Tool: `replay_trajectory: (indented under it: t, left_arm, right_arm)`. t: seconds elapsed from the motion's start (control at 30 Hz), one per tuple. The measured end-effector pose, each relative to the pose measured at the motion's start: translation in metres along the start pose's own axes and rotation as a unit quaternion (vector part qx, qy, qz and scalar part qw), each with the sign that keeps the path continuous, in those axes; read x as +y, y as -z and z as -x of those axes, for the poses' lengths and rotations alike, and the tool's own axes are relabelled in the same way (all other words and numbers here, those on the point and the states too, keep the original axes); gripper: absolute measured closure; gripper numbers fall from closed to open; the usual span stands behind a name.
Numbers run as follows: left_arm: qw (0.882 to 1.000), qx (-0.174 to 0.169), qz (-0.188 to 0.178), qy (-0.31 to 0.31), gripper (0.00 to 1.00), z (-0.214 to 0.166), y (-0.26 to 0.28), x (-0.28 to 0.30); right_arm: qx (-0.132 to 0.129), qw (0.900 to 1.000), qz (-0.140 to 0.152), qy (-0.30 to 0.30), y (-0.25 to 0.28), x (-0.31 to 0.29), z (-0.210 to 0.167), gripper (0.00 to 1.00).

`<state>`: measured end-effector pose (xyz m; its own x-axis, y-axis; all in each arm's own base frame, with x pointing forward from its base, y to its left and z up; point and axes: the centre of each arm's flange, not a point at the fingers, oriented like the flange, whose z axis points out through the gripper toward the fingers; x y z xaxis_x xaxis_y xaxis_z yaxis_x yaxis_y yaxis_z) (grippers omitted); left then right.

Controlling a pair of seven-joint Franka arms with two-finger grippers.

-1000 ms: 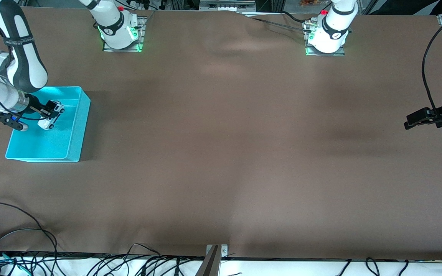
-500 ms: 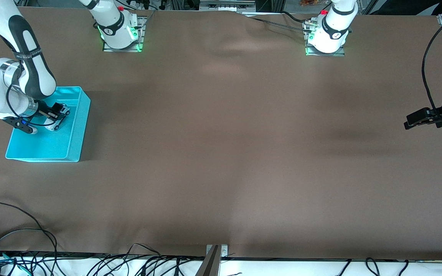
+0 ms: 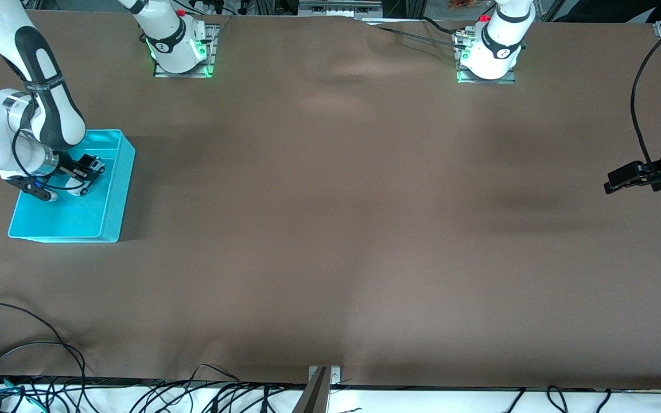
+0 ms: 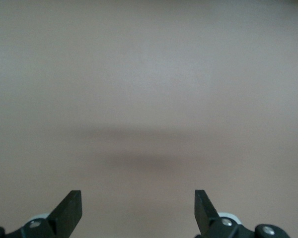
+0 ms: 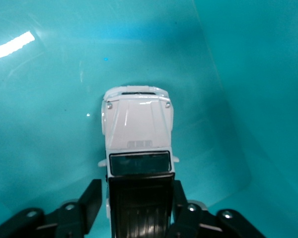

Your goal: Wind and store white jeep toy

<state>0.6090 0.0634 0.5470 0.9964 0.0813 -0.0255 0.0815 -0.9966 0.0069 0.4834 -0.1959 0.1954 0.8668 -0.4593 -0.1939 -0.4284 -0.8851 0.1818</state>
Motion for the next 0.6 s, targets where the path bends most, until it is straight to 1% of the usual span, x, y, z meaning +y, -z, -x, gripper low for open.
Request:
replay_trajectory:
  t: [0.1,0.23,0.27,0.6]
  left_arm:
    - [1.0,0.0,0.0,0.0,0.0,0.0,0.0,0.0]
    - [1.0,0.0,0.0,0.0,0.0,0.0,0.0,0.0]
    - [1.0,0.0,0.0,0.0,0.0,0.0,0.0,0.0]
    - [1.0,0.0,0.0,0.0,0.0,0.0,0.0,0.0]
  right_arm:
    - [0.001,1.0,0.0,0.0,-0.002,0.0,-0.001,0.21]
    - [0.008,1.0,-0.002,0.0,0.004,0.0,-0.002,0.03]
    - [0.01,1.0,-0.002,0.0,0.007,0.0,-0.003,0.0]
    - [0.015,1.0,-0.018,-0.005,0.064,0.008,0.007,0.0]
